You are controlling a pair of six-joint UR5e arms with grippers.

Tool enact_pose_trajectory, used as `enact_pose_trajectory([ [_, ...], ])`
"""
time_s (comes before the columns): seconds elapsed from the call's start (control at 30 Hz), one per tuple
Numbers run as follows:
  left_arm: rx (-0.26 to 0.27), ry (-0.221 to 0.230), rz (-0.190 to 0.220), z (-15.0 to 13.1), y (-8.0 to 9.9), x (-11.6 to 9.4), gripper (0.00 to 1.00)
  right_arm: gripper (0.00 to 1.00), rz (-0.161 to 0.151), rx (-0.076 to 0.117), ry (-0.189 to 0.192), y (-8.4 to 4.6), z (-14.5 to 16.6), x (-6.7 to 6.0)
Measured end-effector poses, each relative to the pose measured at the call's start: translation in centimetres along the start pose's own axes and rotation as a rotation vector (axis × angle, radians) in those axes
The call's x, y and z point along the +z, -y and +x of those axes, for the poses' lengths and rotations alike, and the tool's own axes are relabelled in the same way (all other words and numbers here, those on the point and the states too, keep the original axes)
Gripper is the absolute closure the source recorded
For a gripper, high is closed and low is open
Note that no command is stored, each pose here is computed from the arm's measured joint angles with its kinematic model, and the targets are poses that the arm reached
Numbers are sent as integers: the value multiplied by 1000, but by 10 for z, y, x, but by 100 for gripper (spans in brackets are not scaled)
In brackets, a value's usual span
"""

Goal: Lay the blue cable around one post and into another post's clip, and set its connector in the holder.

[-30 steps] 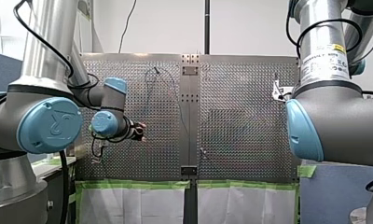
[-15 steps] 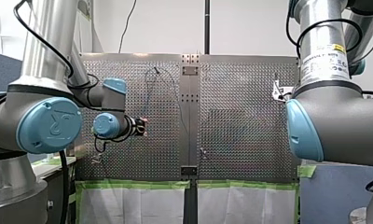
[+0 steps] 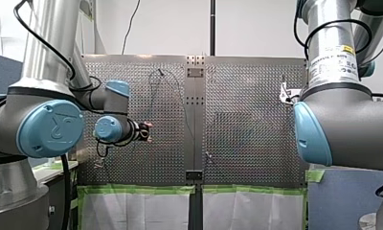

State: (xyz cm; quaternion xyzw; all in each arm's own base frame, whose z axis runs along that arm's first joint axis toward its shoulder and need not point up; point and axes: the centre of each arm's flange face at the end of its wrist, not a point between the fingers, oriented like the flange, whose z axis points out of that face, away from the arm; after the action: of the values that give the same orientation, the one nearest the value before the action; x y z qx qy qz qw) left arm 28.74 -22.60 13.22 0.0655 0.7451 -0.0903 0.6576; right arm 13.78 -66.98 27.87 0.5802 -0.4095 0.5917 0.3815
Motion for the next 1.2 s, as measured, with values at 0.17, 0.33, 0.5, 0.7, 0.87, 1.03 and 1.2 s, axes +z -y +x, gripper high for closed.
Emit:
enact_pose_trajectory([
  [0.17, 3, 1, -1, 0, 0, 0, 0, 0, 0, 0, 0, 0, 0, 0],
  [0.33, 7, 1, -2, 0, 0, 0, 0, 0, 0, 0, 0, 0, 0, 0],
  [0.5, 9, 3, -4, 0, -1, 0, 0, 0, 0, 0, 0, 0, 0, 0],
  [0.7, 9, 3, -4, 0, -1, 0, 0, 0, 0, 0, 0, 0, 0, 0],
  [0.87, 9, 3, -4, 0, -1, 0, 0, 0, 0, 0, 0, 0, 0, 0],
  [1.03, 9, 3, -4, 0, -1, 0, 0, 0, 0, 0, 0, 0, 0, 0],
  [1.2, 9, 3, -4, 0, -1, 0, 0, 0, 0, 0, 0, 0, 0, 0],
])
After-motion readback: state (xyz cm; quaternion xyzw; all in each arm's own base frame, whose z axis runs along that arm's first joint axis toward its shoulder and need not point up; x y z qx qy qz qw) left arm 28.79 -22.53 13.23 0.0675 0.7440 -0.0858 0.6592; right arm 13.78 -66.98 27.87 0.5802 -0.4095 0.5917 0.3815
